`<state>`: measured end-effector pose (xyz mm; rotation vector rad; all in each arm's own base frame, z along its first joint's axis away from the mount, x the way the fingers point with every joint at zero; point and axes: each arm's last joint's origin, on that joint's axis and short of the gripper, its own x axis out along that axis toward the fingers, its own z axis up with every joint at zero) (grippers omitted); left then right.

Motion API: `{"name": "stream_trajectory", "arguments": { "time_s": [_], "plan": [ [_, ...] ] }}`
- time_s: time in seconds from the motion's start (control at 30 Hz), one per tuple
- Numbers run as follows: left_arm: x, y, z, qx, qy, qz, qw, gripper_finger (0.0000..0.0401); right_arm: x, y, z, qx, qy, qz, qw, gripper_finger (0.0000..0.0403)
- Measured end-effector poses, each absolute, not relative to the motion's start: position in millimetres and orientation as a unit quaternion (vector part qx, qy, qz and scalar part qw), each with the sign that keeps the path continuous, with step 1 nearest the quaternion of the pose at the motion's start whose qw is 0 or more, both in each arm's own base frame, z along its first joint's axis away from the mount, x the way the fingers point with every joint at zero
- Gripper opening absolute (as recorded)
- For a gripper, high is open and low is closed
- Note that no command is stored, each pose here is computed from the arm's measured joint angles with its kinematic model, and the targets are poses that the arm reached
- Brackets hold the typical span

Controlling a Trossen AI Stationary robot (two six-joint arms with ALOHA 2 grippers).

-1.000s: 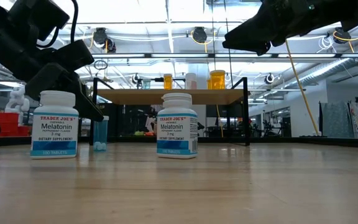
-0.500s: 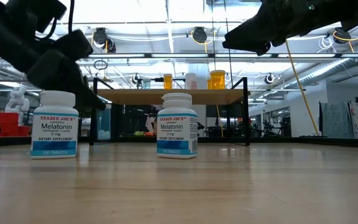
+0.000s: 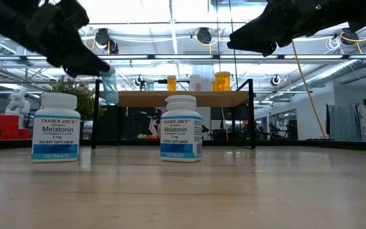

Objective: Pick and place medicine bottles onto shelf by color
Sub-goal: Put the small blue pill bottle on the shelf aligned with the small blue pill bottle

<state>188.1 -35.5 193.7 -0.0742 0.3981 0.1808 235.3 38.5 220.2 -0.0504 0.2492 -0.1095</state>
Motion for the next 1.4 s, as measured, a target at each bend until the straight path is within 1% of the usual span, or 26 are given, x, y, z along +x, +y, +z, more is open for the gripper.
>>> {"name": "stream_trajectory", "arguments": {
  "time_s": [0.4, 0.6, 0.87, 1.4],
  "plan": [
    [199.0, -22.9, 260.4, 0.01, 0.224, 0.117, 0.967, 0.014, 234.4, 39.8, 217.9, -0.019, 0.136, -0.053, 0.989, 0.0169],
    [200.4, -10.8, 286.5, 0.011, 0.225, 0.129, 0.966, 0.014, 233.2, 43.5, 216.2, -0.016, 0.144, -0.046, 0.988, 0.0169],
    [202.0, 9.6, 309.7, 0.01, 0.209, 0.116, 0.971, 0.014, 231.9, 50.4, 216.3, -0.012, 0.143, -0.032, 0.989, 0.0169],
    [196.1, 58.0, 348.9, 0.051, 0.173, 0.169, 0.969, 0.014, 231.5, 51.5, 215.9, -0.031, 0.145, -0.029, 0.989, 0.0169]
  ]
}}
